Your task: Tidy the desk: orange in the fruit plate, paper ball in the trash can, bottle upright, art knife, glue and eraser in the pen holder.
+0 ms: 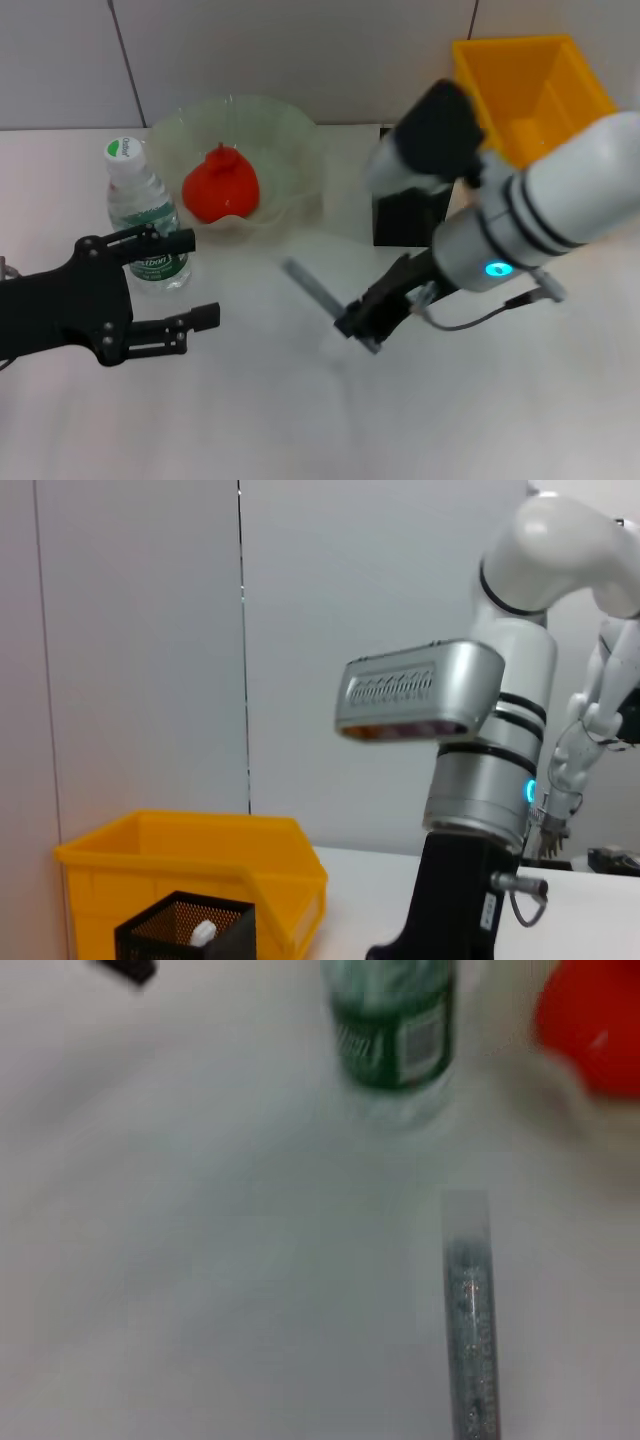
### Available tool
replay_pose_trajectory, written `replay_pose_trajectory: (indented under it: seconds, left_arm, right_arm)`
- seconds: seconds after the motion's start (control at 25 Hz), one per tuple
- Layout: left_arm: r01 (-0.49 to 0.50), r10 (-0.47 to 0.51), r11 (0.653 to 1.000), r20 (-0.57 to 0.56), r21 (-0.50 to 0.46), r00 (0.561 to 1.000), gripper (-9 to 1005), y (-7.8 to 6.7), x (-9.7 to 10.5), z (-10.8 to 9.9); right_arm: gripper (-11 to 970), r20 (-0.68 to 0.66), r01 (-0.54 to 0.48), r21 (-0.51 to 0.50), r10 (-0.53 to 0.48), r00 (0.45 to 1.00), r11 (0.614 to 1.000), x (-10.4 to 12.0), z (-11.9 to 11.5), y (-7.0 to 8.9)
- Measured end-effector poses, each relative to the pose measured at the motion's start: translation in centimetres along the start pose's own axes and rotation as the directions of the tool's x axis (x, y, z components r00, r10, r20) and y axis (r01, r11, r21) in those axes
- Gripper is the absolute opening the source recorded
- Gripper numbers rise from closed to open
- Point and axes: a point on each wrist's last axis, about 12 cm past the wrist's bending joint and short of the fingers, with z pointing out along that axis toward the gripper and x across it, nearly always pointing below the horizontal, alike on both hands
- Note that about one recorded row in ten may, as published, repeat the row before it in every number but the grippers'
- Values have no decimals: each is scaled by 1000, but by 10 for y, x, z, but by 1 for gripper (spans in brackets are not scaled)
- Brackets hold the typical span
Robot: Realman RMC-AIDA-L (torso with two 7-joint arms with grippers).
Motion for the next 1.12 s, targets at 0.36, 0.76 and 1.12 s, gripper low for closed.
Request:
replay_pose_trajectory:
  seconds: [0.36, 0.76, 1.12]
  left_arm:
    - [4, -4, 1000, 6, -13, 1000, 846, 3, -2, -1]
    - [8, -7, 1000, 18, -10, 1000, 846, 6, -5, 5]
    - [16, -16, 1000, 21, -10, 1000, 846, 4, -3, 6]
  right_arm:
    - [183, 297, 31, -88, -4, 955, 996, 35, -26, -13]
    - [195, 481, 98, -89, -43, 875, 991, 51, -34, -20]
    - [206, 697, 74, -21, -39, 716, 997, 67, -46, -44]
